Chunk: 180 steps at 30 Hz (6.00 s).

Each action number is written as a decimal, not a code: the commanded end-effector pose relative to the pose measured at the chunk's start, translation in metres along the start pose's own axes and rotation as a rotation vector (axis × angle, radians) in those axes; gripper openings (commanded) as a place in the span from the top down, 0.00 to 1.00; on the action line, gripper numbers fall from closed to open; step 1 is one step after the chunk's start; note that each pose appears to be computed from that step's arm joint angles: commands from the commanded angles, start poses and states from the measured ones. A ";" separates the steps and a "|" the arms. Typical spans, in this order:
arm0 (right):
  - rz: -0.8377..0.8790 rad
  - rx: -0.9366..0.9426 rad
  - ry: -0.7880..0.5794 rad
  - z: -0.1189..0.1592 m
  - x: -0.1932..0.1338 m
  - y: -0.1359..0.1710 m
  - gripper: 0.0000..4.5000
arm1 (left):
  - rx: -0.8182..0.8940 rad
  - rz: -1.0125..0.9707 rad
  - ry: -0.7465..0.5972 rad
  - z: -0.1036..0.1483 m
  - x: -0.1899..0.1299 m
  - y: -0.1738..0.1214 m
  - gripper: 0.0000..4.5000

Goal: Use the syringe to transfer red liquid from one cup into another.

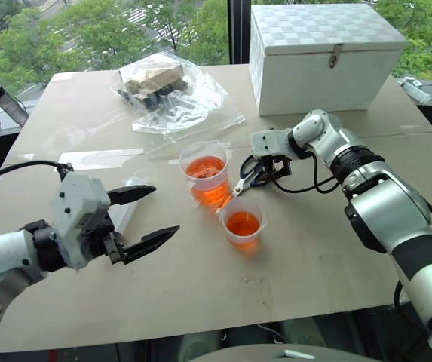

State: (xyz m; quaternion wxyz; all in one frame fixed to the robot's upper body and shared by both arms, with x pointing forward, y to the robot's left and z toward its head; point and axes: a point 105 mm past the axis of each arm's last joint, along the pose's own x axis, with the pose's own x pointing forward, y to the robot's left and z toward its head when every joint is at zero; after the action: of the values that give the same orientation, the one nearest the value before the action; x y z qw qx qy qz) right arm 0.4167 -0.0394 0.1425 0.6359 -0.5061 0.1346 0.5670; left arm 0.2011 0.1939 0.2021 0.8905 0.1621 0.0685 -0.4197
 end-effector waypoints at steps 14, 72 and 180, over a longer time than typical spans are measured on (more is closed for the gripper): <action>0.067 0.066 0.148 -0.027 -0.017 0.003 0.00 | 0.027 0.042 -0.012 0.000 -0.005 0.003 0.01; 0.236 0.217 0.208 -0.051 -0.040 0.029 0.84 | 0.105 -0.198 -0.093 0.032 0.009 0.000 0.00; 0.109 0.476 0.204 -0.112 -0.121 0.032 0.84 | 0.142 -0.234 -0.192 0.057 0.031 0.001 0.00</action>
State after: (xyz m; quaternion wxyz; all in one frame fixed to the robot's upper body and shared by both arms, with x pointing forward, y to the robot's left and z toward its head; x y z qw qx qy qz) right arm 0.3978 -0.1905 0.1567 0.6753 -0.3988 0.3578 0.5070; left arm 0.2221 0.1554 0.2406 0.8266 0.1646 -0.0104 -0.5381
